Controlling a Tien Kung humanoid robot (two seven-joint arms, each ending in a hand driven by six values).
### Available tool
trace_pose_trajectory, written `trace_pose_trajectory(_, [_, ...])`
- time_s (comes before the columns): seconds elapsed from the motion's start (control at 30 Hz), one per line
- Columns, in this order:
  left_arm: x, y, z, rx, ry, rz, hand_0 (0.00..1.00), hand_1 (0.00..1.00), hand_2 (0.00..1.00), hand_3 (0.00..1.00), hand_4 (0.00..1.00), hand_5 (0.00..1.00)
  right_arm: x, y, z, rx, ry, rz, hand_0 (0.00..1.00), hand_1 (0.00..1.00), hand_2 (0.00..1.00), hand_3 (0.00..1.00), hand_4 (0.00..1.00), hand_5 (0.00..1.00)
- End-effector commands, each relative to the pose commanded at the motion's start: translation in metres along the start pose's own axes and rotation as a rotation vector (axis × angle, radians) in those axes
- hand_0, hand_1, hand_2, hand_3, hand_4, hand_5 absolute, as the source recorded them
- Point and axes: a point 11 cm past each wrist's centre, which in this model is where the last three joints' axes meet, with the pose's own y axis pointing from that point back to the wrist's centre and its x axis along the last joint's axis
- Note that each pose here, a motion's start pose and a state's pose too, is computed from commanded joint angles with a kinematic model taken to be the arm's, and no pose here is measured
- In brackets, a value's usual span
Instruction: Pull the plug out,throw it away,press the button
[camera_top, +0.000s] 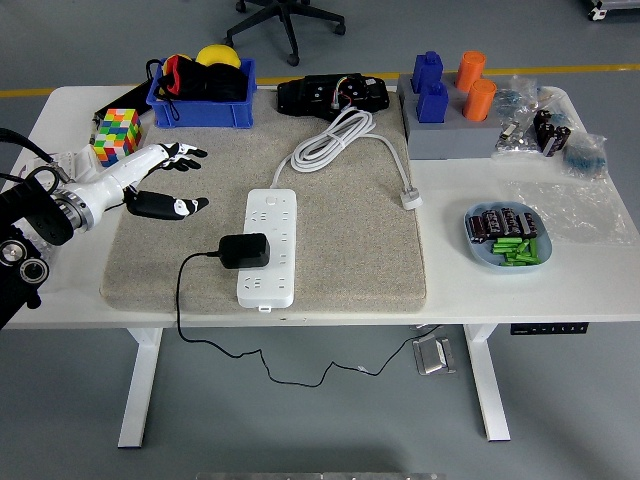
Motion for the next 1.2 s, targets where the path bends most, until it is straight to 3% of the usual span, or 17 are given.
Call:
trace_pose_trajectory(0.27, [-0.027,-0.009,0.005,-0.009,-0.062,-0.051,0.906,0.911,0.896,0.929,0.998,0.392,-0.001,0.0,-0.002,0.004,0.004,-0.002,0.767,0.729,0.724,0.713,0.883,0.658])
trace_pose_trajectory(0.3, [-0.031,-0.012,0.005,-0.012,-0.075,-0.049,0.911,0.886,0.807,0.9,0.998,0.255,-0.001,0.0,-0.002,0.004,0.003,-0.002,0.767,0.729,0.724,0.713,0.883,0.658])
trace_pose_trajectory(0.67, [-0.058,-0.029,0.006,-0.021,-0.094,-0.044,0.898,0.851,0.78,0.844,0.998,0.218,-0.003,0.0,0.0,-0.001,0.005,-0.005,0.767,0.729,0.724,0.713,0.883,0.658])
trace_pose_trajectory(0.7, [-0.06,-0.03,0.006,-0.022,-0.095,-0.044,0.839,0.748,0.683,0.757,0.998,0.137,-0.003,0.0,0.0,0.0,0.005,-0.006,0.767,0.729,0.724,0.713,0.883,0.658])
trace_pose_trajectory(0.73, [-0.063,-0.032,0.006,-0.024,-0.101,-0.045,0.839,0.748,0.683,0.757,0.998,0.137,-0.003,0.0,-0.001,0.001,0.005,-0.006,0.767,0.729,0.724,0.713,0.883,0.658])
trace_pose_trajectory(0.87, [-0.07,-0.037,0.004,-0.02,-0.125,-0.046,0.839,0.748,0.683,0.757,0.998,0.137,-0.004,0.0,-0.002,0.005,0.006,-0.007,0.767,0.729,0.724,0.713,0.883,0.658])
trace_pose_trajectory(0.9, [-0.071,-0.038,0.003,-0.014,-0.133,-0.045,0.797,0.668,0.634,0.725,0.9,0.002,-0.003,0.0,-0.002,0.005,0.007,-0.006,0.767,0.729,0.724,0.713,0.883,0.658])
trace_pose_trajectory(1.07, [-0.071,-0.042,0.002,-0.007,-0.136,-0.031,0.797,0.668,0.634,0.725,0.9,0.002,-0.002,0.0,-0.001,0.001,0.009,-0.003,0.767,0.729,0.724,0.713,0.883,0.658])
trace_pose_trajectory(1.1, [-0.071,-0.042,0.002,-0.008,-0.137,-0.027,0.73,0.601,0.602,0.656,0.861,0.002,-0.002,0.0,-0.001,0.001,0.009,-0.003,0.767,0.729,0.724,0.713,0.883,0.658])
trace_pose_trajectory(1.2, [-0.069,-0.043,0.002,-0.012,-0.135,-0.016,0.73,0.601,0.602,0.656,0.861,0.002,-0.002,0.0,-0.001,0.001,0.008,-0.002,0.767,0.729,0.724,0.713,0.883,0.658])
